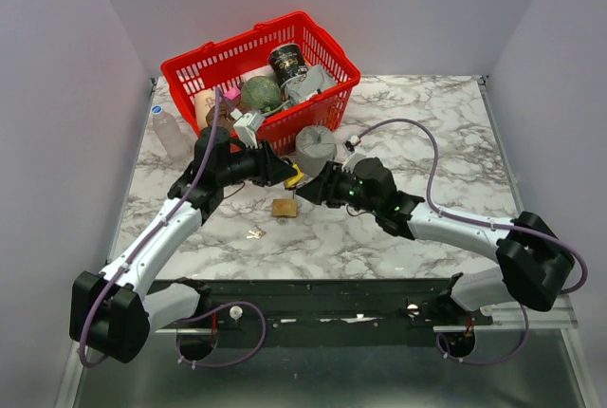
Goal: Unlock with the key
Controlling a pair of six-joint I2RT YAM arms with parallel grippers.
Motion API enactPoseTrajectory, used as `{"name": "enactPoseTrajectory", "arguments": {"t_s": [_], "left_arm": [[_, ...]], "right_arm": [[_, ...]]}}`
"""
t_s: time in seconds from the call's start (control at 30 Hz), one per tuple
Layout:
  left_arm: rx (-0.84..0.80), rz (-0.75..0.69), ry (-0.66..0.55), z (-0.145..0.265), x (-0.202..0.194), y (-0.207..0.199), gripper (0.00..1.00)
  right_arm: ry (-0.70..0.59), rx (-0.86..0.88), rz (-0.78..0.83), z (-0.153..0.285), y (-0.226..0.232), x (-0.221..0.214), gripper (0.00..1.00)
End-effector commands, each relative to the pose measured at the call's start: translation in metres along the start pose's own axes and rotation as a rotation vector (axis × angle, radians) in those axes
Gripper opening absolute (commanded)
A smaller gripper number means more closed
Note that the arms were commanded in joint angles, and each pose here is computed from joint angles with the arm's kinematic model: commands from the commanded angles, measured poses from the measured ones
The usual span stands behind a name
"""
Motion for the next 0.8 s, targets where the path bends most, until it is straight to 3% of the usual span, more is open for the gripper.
{"name": "enactPoseTrajectory", "arguments": {"t_s": [0.0,0.3,0.5,0.77], "left_arm": [[-0.125,-0.075,-0.06,0.009,0.012,-0.023,0.0],[-0.084,-0.073,-0.068,0.009,0.012,-0.02,0.0],[-0.115,-0.071,-0.048,0.008,0.012,-0.019,0.0],[-0.189,-0.079,-0.023,0.008,0.01,-0.022,0.0]], "right_arm": [[0.057,-0.062,-0.022,-0.002,-0.015,-0.016,0.59],[0.041,-0.087,0.055,0.015,-0.022,-0.022,0.63],[-0.034,-0.074,0.228,0.038,-0.02,-0.01,0.72],[-0.158,-0.112,0.308,0.044,-0.011,0.013,0.72]]}}
Point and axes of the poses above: each gripper's point midway between its finger pads, its own z axis back along the fingers, its own y axis along the line the jaws close on, x = y × z, the point moved 10 cm from there along z, back along the fingers, and after that the axes turned 3 degrees about z, right-handed, at the moved point
